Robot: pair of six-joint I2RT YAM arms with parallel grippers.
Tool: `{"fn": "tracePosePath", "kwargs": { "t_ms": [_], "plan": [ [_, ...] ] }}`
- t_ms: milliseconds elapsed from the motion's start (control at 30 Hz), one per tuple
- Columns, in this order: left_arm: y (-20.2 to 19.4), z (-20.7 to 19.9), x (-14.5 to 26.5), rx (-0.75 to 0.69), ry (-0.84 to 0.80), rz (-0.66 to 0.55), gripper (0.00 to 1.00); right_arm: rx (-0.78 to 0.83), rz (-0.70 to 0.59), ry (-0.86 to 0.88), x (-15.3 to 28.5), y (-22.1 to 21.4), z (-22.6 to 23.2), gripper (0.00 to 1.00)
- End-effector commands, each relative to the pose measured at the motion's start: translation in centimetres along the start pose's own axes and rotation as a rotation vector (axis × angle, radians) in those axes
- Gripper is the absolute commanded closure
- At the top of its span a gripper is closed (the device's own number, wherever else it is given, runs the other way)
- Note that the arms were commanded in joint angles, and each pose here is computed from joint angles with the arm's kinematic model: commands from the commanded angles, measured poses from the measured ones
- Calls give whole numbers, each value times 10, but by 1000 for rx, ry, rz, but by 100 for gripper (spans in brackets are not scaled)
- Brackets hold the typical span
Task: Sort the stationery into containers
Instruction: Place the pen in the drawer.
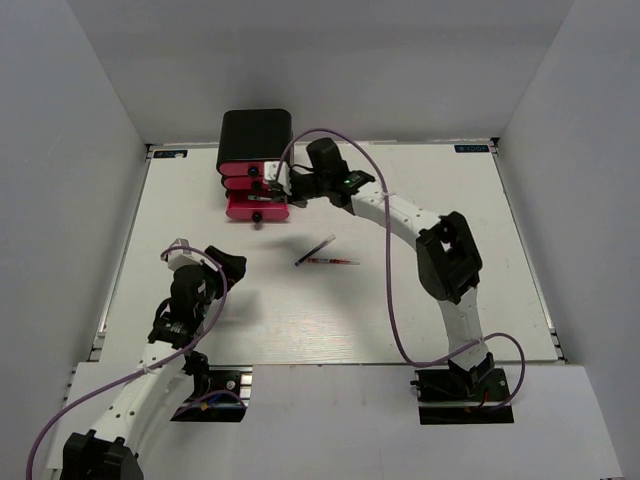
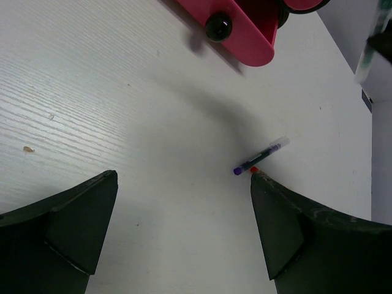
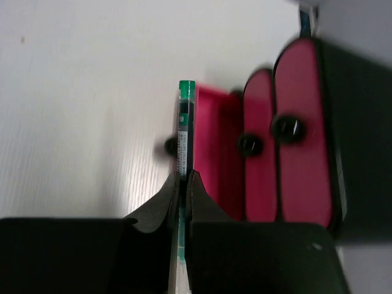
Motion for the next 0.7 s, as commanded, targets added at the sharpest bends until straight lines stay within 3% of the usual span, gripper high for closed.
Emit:
{"fn": "tracePosePath", "kwargs": {
  "t_ms": [0, 233, 600, 667],
  "plan": [
    [4, -6, 4, 5, -21, -5, 0, 151, -152, -49, -26, 37, -18, 100],
    [2, -3, 7, 3, -7, 7, 0, 279, -231, -152, -66, 35, -26, 100],
    [3, -5, 6, 12, -3, 10, 0, 279, -167, -212, -87, -9, -27, 100],
    [3, -6, 5, 12, -8, 18, 0, 267, -162, -212, -85, -8, -26, 92]
  ]
}}
Point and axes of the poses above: each gripper's point midway between its finger pads, its own x axis back along the fingers, its own z axis along the line the jaws close on, y = z × x, the point moved 9 cm from there along x, back along the fingers, and after that the axes turned 2 degrees about x, right-handed, at the moved point
